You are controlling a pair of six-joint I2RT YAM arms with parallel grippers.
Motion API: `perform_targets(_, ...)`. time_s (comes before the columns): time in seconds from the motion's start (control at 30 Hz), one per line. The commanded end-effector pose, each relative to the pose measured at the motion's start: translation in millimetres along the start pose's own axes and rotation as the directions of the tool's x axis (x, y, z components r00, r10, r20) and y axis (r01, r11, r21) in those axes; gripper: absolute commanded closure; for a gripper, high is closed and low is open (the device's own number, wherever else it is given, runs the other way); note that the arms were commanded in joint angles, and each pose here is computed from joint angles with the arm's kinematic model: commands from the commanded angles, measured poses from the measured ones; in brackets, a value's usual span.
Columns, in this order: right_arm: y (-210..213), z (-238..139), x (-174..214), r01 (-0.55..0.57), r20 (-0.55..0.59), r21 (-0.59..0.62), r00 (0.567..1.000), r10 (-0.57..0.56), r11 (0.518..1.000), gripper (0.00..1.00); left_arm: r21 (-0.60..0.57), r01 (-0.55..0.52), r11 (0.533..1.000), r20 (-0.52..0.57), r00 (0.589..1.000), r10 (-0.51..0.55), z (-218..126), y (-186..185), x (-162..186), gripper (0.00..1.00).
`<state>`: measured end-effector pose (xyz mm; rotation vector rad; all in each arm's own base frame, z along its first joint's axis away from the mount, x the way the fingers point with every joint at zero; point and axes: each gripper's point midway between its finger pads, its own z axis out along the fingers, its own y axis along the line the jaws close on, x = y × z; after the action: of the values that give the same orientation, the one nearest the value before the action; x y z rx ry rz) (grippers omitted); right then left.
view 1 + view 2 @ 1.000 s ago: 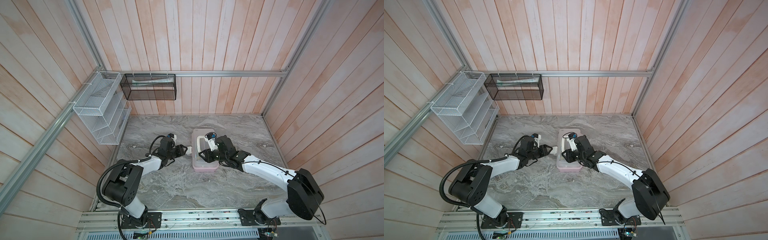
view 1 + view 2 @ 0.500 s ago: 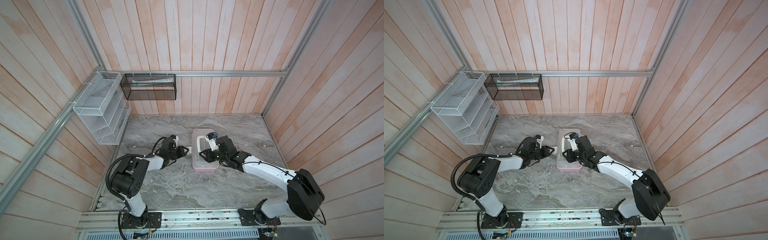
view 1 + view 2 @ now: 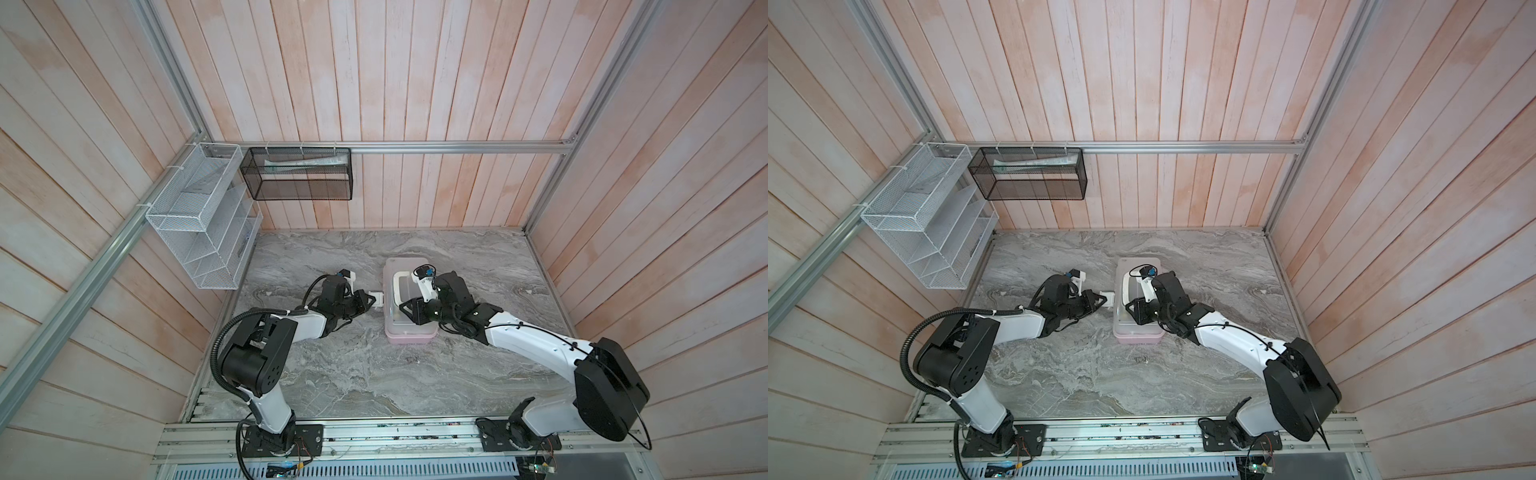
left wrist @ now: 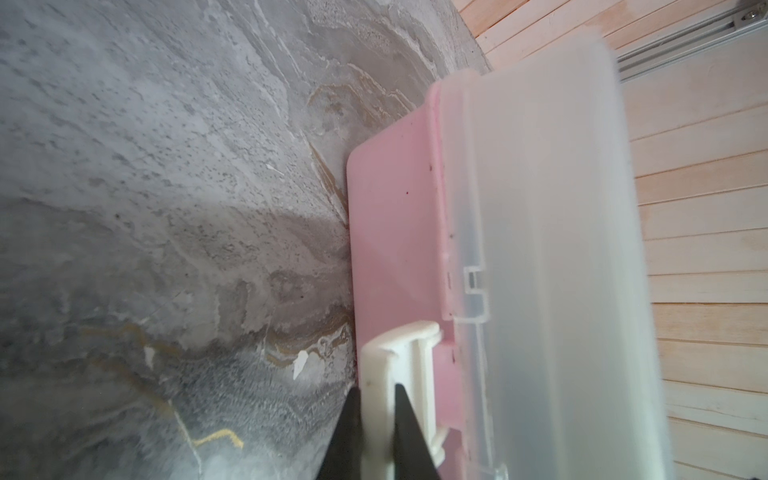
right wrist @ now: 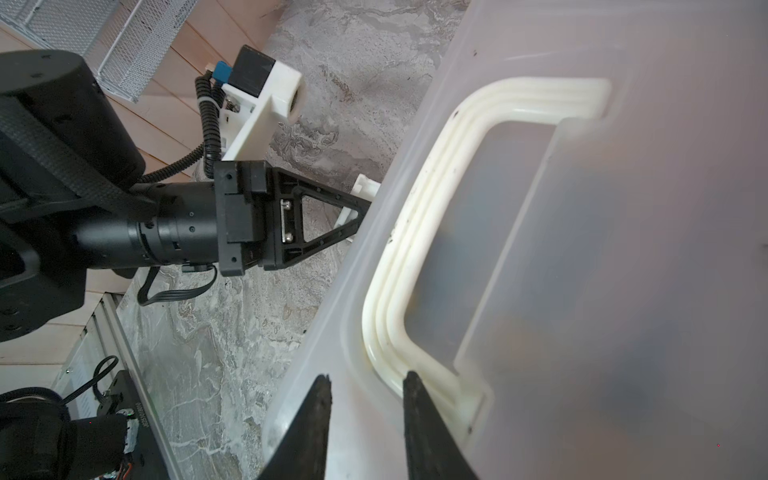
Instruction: Pack the tool kit
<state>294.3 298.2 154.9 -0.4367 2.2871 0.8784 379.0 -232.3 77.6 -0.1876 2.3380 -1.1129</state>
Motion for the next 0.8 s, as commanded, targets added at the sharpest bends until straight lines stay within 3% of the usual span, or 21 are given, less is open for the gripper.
perform_targets(0.0, -22, 1, 24, -0.018, -0.066, 0.075, 0.998, 0.023, 0.997, 0.68, 0.108, -0.058, 0.992, 0.021, 0.998, 0.056, -14, -40, -15, 0.86)
perform_targets(0.1, -23, 0, 25, -0.024, -0.060, 0.078, 0.998, 0.028, 0.997, 0.68, 0.131, -0.059, 0.990, 0.028, 0.998, 0.055, -18, -50, -18, 0.74)
perform_targets(0.77, -28, 3, 25, -0.029, -0.062, 0.100, 0.997, 0.035, 0.995, 0.67, 0.155, -0.094, 0.983, 0.017, 0.996, 0.093, -14, -67, -11, 0.74)
